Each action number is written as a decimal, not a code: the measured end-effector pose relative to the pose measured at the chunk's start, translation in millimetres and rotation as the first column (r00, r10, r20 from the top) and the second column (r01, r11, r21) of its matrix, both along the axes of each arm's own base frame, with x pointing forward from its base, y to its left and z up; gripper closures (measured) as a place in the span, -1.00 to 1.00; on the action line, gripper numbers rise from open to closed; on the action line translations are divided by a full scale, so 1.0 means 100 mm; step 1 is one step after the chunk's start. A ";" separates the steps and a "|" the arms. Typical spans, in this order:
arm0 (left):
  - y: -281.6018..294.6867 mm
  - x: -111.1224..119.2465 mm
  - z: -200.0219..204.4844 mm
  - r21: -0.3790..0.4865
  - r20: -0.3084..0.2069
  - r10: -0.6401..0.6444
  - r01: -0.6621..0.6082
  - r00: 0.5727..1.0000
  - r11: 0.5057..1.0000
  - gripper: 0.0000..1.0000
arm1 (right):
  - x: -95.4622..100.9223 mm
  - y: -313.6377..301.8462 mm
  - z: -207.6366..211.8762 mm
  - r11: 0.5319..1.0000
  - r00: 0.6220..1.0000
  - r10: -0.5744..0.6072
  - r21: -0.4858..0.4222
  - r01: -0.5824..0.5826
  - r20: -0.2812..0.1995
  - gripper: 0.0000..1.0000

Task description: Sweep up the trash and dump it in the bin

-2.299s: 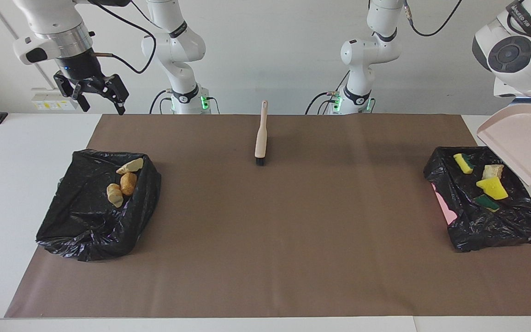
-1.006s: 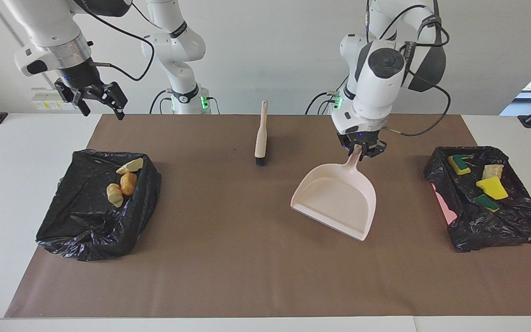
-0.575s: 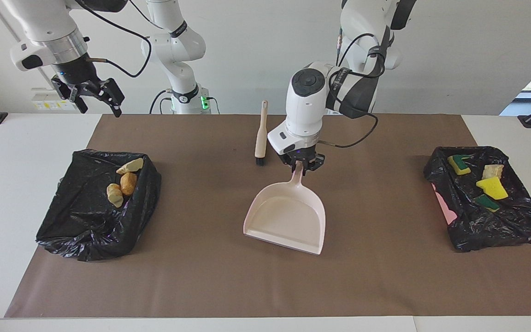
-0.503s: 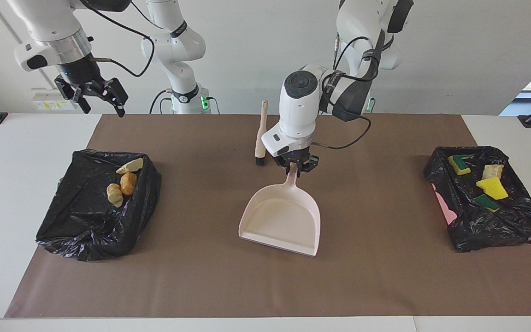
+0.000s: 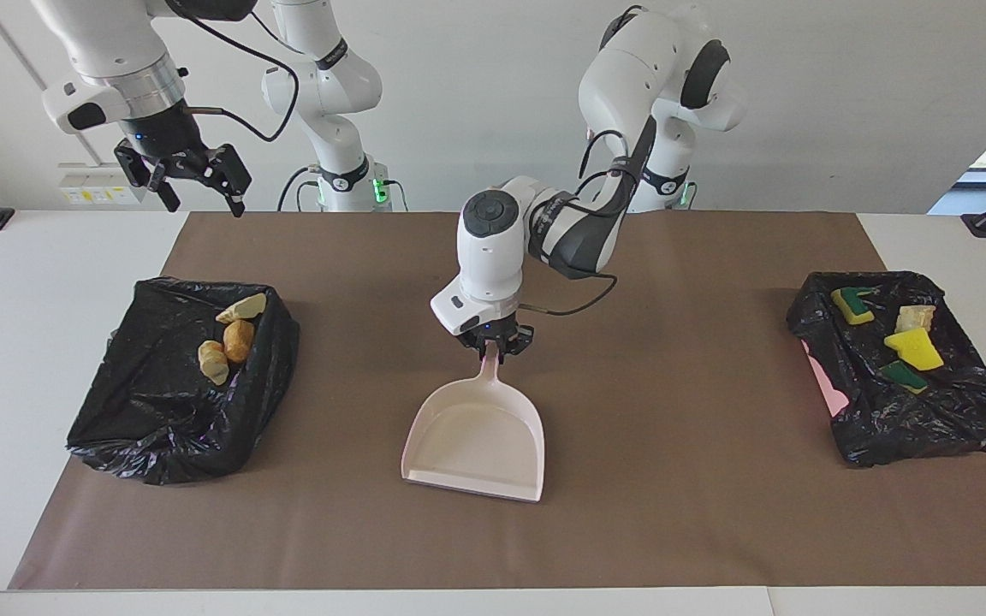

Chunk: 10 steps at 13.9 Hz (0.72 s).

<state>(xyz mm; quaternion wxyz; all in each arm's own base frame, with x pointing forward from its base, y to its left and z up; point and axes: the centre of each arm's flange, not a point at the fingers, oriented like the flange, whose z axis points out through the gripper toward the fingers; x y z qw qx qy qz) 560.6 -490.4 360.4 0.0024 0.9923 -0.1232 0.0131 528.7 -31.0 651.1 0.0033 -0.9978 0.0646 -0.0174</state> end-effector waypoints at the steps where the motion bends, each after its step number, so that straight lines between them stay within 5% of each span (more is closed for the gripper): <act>1: 0.00 0.01 -0.04 -0.001 0.001 0.003 -0.003 1.000 1.000 0.37 | 0.00 0.00 0.00 1.000 1.000 0.000 0.000 0.000 0.000 -1.00; 6: 0.02 0.03 -0.06 -0.008 -0.008 0.015 -0.015 1.000 1.000 0.36 | 0.00 0.00 0.00 1.000 1.000 0.000 0.000 0.000 0.000 -1.00; 10: 0.10 0.09 -0.12 0.006 -0.011 0.029 -0.029 1.000 1.000 -0.50 | 0.00 0.00 0.00 1.000 1.000 0.000 0.000 0.000 0.000 -1.00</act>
